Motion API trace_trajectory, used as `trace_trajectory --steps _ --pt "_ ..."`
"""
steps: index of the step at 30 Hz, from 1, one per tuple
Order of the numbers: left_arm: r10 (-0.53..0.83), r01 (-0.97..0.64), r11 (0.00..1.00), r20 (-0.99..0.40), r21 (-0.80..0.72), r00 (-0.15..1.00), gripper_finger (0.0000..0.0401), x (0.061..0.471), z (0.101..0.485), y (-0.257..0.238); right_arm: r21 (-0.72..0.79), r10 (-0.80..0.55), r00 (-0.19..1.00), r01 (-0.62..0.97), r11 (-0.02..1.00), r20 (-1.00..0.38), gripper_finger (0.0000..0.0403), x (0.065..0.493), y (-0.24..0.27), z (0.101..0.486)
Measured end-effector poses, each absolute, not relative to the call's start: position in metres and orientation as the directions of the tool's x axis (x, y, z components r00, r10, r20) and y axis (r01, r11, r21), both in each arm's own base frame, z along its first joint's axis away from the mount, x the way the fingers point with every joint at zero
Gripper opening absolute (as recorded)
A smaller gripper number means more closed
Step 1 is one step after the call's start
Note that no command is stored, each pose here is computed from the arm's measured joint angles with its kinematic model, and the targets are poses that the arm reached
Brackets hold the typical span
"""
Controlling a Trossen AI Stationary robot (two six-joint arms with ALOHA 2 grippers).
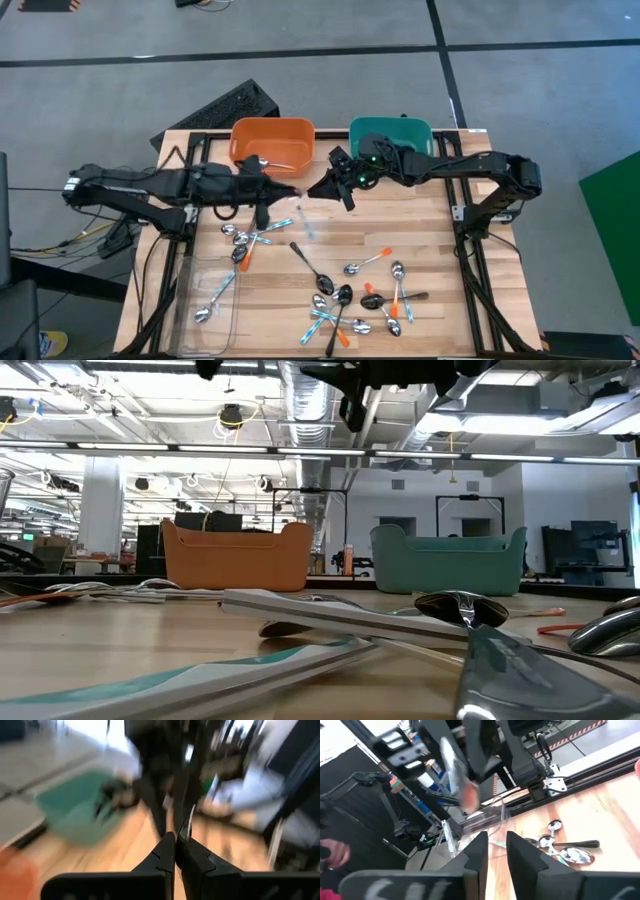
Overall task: Sort silverware by color (type)
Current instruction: Put the green spoon into the transparent bin, then put the black spoon into the blue bin
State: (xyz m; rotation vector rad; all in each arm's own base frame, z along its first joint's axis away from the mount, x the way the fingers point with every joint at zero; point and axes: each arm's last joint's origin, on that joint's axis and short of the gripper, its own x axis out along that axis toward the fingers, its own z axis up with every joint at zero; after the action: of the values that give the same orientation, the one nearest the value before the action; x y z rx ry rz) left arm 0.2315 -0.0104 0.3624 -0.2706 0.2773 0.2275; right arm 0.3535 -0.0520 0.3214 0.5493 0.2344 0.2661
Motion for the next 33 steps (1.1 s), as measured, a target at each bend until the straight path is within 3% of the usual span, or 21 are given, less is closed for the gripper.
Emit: trace_trajectory --steps 2,5,9,13,21,28,33 --pt "0.104 -0.229 0.943 -0.440 -0.241 0.892 0.0000 0.223 0.368 -0.014 0.553 0.311 0.940 -0.186 0.812 -0.141 0.0101 0.354 -0.052 0.322" --pt "-0.158 -0.144 0.909 -0.642 -0.391 0.750 0.0000 0.204 0.364 -0.024 0.580 0.313 0.939 -0.179 0.794 -0.140 0.0106 0.354 -0.051 0.322" --pt "-0.357 -0.250 0.819 -0.800 -0.517 0.483 0.0000 0.178 0.344 -0.045 0.594 0.310 0.937 -0.158 0.789 -0.161 0.0106 0.353 -0.053 0.320" --pt "-0.387 -0.379 0.786 -0.866 -0.489 0.317 0.0000 0.164 0.320 -0.070 0.607 0.311 0.930 -0.134 0.784 -0.198 0.0106 0.352 -0.052 0.316" --pt "-0.379 -0.530 0.728 -0.899 -0.435 0.218 0.0014 0.151 0.269 -0.102 0.621 0.326 0.914 -0.112 0.776 -0.242 0.0106 0.352 -0.047 0.311" --pt "-0.407 -0.611 0.678 -0.901 -0.408 0.150 0.0087 0.145 0.250 -0.108 0.624 0.313 0.918 -0.100 0.775 -0.242 0.0107 0.351 -0.051 0.311" --pt "-0.406 -0.633 0.653 -0.898 -0.416 0.172 0.0137 0.145 0.254 -0.105 0.657 0.303 0.920 -0.070 0.750 -0.248 0.0107 0.351 -0.055 0.311"
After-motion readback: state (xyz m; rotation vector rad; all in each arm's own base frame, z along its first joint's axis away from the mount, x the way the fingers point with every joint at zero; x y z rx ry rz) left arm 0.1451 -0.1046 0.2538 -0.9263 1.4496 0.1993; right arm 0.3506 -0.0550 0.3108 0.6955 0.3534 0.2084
